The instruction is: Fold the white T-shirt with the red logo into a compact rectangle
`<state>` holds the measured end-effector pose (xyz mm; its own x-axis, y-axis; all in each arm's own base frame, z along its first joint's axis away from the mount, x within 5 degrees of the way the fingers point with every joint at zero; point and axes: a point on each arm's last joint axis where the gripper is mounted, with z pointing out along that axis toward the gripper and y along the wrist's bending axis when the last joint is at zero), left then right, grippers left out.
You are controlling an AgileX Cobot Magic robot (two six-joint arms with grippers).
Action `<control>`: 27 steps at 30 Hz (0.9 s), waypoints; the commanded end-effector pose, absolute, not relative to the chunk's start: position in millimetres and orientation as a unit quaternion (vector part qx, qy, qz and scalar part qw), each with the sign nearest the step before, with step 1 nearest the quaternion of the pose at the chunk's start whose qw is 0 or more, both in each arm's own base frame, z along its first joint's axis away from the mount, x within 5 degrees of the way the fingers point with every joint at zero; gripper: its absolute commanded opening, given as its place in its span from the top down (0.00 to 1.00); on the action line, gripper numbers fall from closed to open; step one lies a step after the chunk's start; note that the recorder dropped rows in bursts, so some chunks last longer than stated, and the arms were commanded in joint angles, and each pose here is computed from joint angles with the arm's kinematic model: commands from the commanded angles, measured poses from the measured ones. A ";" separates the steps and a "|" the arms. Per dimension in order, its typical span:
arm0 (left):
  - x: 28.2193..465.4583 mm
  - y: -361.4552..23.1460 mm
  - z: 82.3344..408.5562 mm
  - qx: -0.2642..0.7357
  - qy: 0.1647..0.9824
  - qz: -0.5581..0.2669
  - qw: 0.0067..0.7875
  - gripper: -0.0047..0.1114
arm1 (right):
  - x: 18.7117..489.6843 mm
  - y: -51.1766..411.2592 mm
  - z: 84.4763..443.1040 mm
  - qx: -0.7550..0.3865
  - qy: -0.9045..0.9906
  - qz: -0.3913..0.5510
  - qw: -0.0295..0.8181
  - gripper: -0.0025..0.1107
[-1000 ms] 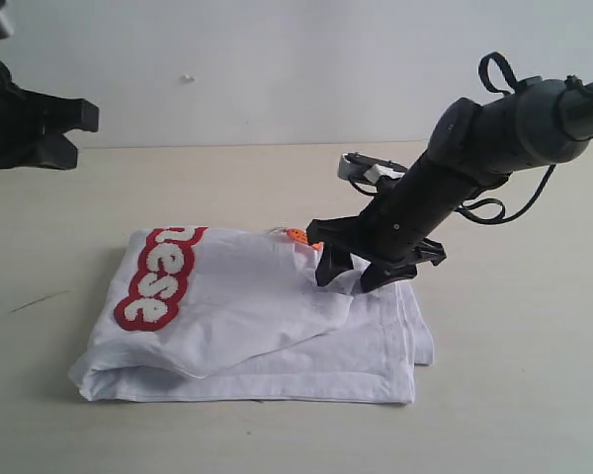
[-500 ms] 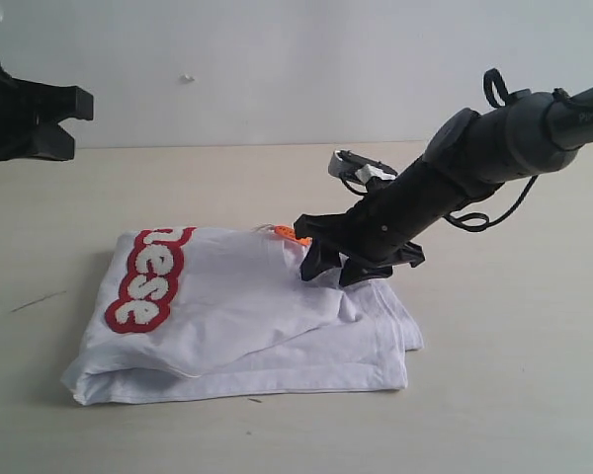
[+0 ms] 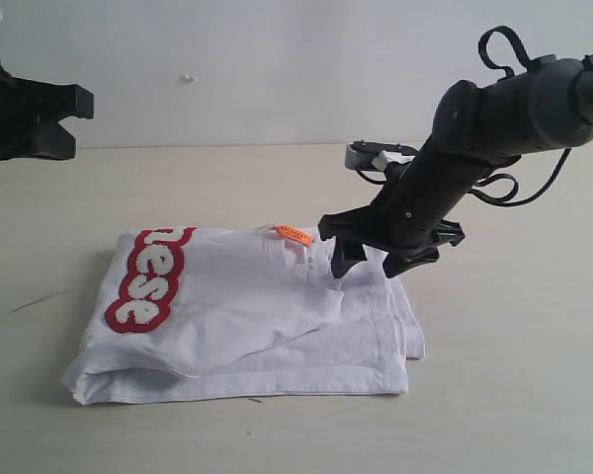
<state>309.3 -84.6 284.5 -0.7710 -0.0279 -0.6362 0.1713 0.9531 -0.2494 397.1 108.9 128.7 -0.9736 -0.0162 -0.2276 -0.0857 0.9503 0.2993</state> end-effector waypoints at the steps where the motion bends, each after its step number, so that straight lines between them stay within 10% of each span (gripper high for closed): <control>1: 309.7 -83.9 288.3 0.031 0.924 -0.154 0.348 0.96 | 394.8 120.2 138.1 -0.039 0.967 0.224 0.116 0.38; 27: 310.1 -84.4 289.0 0.026 0.923 -0.159 0.350 0.96 | 396.4 139.7 103.1 -0.025 0.958 0.269 0.097 0.38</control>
<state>310.1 -85.7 285.5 -0.7665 -0.0532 -0.6401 0.1617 0.9485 -0.2724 397.4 134.2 107.5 -0.9808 0.0163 -0.1942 -0.0874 0.8538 0.5132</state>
